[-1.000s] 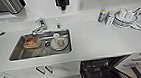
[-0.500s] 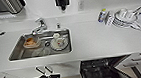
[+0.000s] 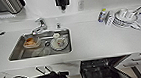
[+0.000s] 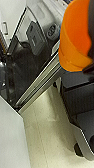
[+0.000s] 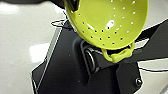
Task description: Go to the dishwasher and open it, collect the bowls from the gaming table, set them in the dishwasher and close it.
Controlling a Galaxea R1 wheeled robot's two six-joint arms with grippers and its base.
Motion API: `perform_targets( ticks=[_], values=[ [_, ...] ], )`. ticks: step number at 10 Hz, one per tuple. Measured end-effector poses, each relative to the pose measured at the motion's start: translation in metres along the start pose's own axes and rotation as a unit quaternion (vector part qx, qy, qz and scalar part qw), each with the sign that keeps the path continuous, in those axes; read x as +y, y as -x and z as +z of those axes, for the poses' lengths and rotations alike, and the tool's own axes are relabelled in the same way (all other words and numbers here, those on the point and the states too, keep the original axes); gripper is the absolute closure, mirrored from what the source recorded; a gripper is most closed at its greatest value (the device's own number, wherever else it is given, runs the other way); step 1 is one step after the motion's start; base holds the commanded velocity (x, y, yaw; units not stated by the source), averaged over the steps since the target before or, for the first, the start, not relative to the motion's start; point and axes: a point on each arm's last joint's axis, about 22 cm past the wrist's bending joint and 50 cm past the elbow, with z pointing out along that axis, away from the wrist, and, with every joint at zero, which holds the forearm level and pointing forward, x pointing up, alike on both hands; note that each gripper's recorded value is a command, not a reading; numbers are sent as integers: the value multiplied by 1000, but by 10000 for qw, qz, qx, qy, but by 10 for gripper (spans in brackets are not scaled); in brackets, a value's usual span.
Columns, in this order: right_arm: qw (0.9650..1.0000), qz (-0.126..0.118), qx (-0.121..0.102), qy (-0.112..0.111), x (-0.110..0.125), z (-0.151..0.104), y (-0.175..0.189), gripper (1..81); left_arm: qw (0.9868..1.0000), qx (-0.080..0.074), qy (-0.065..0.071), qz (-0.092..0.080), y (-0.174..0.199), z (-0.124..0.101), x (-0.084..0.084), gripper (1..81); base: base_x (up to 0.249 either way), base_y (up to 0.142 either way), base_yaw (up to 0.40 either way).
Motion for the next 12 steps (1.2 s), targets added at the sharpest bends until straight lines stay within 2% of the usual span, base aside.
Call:
perform_targets(
  ticks=[2, 5, 8, 9, 12],
  values=[
    [10000, 3, -4, -2, 0, 0, 0, 811, 9999, -20, 22, 96, -11, 13, 16, 811, 0, 0, 0],
    [10000, 2, -5, -1, 0, 0, 0, 811, 9989, 102, 185, 412, -51, 22, 67, 811, 0, 0, 0],
    [10000, 7, -6, -23, -3, 2, 1, 811, 9982, 227, 206, 519, -84, 23, 96, 811, 0, 0, 0],
    [10000, 14, -8, -46, -7, 3, 1, 811, 9979, 200, 238, 570, -88, 29, 109, 811, 0, 0, 0],
    [10000, 21, -13, -75, -11, 5, 2, 811, 9962, 134, 450, 740, -93, 52, 163, 811, 0, 0, 0]
  ],
)
